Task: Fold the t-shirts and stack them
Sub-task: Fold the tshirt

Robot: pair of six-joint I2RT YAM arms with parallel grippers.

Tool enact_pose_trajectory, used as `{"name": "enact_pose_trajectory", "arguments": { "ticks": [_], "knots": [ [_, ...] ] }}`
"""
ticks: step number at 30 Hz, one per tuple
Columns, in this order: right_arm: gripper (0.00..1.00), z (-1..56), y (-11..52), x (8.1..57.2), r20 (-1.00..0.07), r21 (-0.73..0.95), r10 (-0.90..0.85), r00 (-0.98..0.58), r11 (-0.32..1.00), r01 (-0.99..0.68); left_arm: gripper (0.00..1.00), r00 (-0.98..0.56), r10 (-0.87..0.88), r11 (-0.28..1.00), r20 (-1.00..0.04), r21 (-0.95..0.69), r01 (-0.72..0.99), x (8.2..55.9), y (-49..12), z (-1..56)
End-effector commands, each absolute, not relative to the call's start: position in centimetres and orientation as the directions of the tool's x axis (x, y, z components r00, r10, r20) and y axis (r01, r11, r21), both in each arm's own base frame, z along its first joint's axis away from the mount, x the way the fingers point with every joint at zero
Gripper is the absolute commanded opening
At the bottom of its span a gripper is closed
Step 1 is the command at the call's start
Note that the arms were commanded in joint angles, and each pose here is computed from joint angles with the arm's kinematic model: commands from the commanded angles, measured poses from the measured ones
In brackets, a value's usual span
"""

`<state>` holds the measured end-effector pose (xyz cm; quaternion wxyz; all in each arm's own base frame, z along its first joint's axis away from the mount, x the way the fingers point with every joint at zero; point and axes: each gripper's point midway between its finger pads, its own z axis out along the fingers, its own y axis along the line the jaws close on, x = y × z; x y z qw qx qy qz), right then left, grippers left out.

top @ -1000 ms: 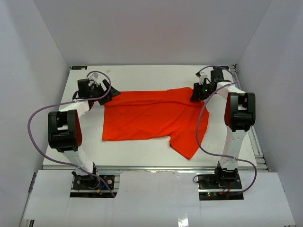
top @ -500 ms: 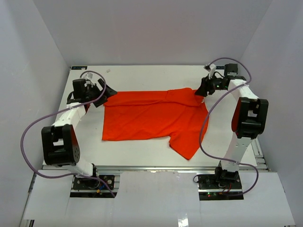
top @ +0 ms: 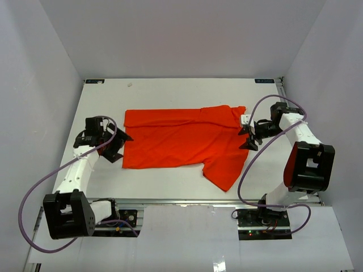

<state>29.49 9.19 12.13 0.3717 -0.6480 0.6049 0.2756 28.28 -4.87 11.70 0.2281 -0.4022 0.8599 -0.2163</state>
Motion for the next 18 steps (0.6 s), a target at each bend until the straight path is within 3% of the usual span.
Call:
{"name": "enact_pose_trajectory", "arguments": {
  "ticks": [1,11,18],
  "knots": [
    [0.69,12.5,8.9,29.3,-0.779,-0.228,-0.589,0.215,-0.053,-0.972,0.94,-0.486,-0.864,0.493,-0.127,-0.404,-0.771,24.4,-3.6,9.6],
    [0.68,11.6,8.2,30.8,-0.761,-0.221,-0.63,0.155,0.028,-0.975,0.79,-0.421,-0.906,0.42,-0.042,-0.212,-0.882,21.2,-3.3,5.4],
    [0.67,11.2,8.0,30.8,-0.76,-0.209,-0.637,0.132,0.046,-0.977,0.64,-0.411,-0.91,0.41,-0.051,-0.24,-0.88,22.5,-3.4,3.3]
  ]
}}
